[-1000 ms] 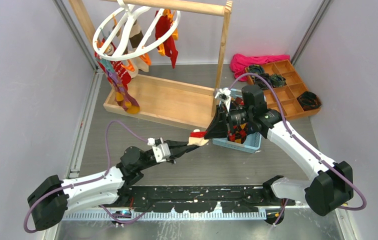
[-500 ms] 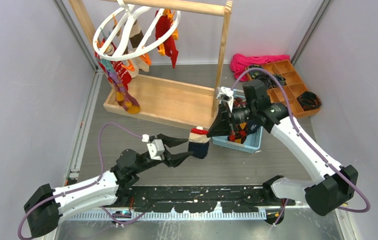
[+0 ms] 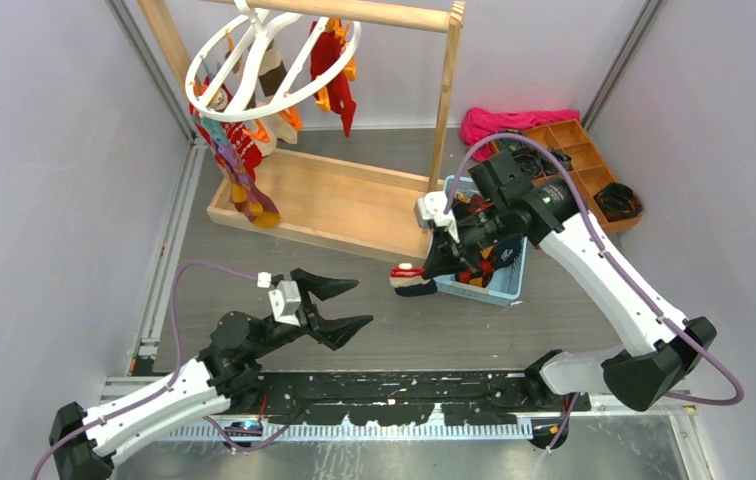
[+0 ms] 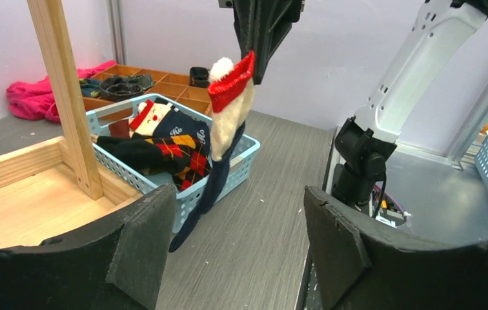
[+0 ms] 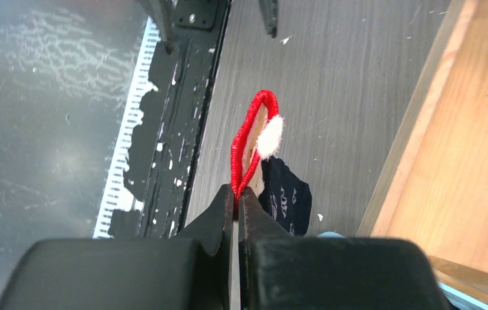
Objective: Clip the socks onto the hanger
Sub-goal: Adjust the sock.
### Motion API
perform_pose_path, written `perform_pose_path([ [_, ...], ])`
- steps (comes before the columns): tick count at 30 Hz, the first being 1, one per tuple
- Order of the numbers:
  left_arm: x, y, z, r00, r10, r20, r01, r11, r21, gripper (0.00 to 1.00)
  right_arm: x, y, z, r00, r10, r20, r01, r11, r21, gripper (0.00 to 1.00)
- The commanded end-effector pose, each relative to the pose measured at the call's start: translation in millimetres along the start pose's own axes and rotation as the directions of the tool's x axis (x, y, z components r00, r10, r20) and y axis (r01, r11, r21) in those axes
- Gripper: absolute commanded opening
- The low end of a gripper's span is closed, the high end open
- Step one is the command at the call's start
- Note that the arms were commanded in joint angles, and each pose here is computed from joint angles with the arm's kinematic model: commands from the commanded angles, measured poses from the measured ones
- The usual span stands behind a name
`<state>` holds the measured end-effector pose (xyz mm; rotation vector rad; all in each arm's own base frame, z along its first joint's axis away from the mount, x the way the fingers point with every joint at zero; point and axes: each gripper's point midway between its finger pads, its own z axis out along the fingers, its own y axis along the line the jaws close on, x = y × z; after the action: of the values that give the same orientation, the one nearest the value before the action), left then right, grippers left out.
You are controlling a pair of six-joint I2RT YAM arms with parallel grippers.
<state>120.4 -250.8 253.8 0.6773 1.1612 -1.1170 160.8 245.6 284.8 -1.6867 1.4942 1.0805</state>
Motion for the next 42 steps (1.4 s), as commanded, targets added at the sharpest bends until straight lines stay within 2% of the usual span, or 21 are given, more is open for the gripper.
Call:
perform_pose_path([
  [1, -13, -2, 7, 0.999, 0.038, 0.025, -0.038, 0.999, 0.016, 0.72, 3, 6, 4, 0.987, -0.121, -0.102, 0.118, 0.992, -0.042, 0.01],
  [10, -16, 5, 16, 0.989, 0.142, 0.046, -0.142, 0.990, 0.004, 0.70, -9, 3, 24, 0.974, -0.167, -0.153, 0.148, 0.981, -0.125, 0.01],
  [17, -16, 1, 26, 0.981, 0.192, 0.030, -0.193, 0.980, 0.048, 0.62, -3, 8, 31, 0.965, -0.199, -0.171, 0.172, 0.972, -0.160, 0.01],
  [26, -6, -9, 48, 0.991, 0.132, 0.016, -0.133, 0.982, 0.132, 0.36, -4, 9, 38, 0.971, -0.176, -0.162, 0.146, 0.972, -0.184, 0.01],
  [28, -5, -8, 51, 0.993, 0.116, 0.014, -0.117, 0.985, 0.123, 0.24, -4, 10, 38, 0.973, -0.168, -0.161, 0.137, 0.973, -0.184, 0.01],
  [30, -6, -6, 52, 0.995, 0.100, 0.017, -0.102, 0.989, 0.111, 0.06, -4, 11, 39, 0.975, -0.157, -0.156, 0.127, 0.974, -0.186, 0.01],
  [32, -7, -4, 52, 0.996, 0.089, 0.023, -0.091, 0.991, 0.094, 0.00, -6, 13, 40, 0.980, -0.138, -0.141, 0.110, 0.975, -0.193, 0.02],
  [33, -8, -3, 51, 0.996, 0.083, 0.031, -0.085, 0.993, 0.087, 0.00, -6, 14, 42, 0.983, -0.125, -0.135, 0.097, 0.975, -0.198, 0.05],
  [37, -19, -1, 44, 0.995, 0.051, 0.091, -0.056, 0.997, 0.056, 0.00, -6, 18, 46, 0.992, -0.080, -0.097, 0.059, 0.977, -0.207, 0.35],
  [39, -21, -1, 41, 0.993, 0.033, 0.109, -0.039, 0.998, 0.051, 0.00, -10, 20, 46, 0.997, -0.048, -0.057, 0.035, 0.977, -0.211, 0.47],
  [42, -23, -2, 38, 0.992, 0.017, 0.122, -0.023, 0.999, 0.049, 0.00, -17, 20, 42, 1.000, -0.005, 0.002, 0.005, 0.978, -0.210, 0.48],
])
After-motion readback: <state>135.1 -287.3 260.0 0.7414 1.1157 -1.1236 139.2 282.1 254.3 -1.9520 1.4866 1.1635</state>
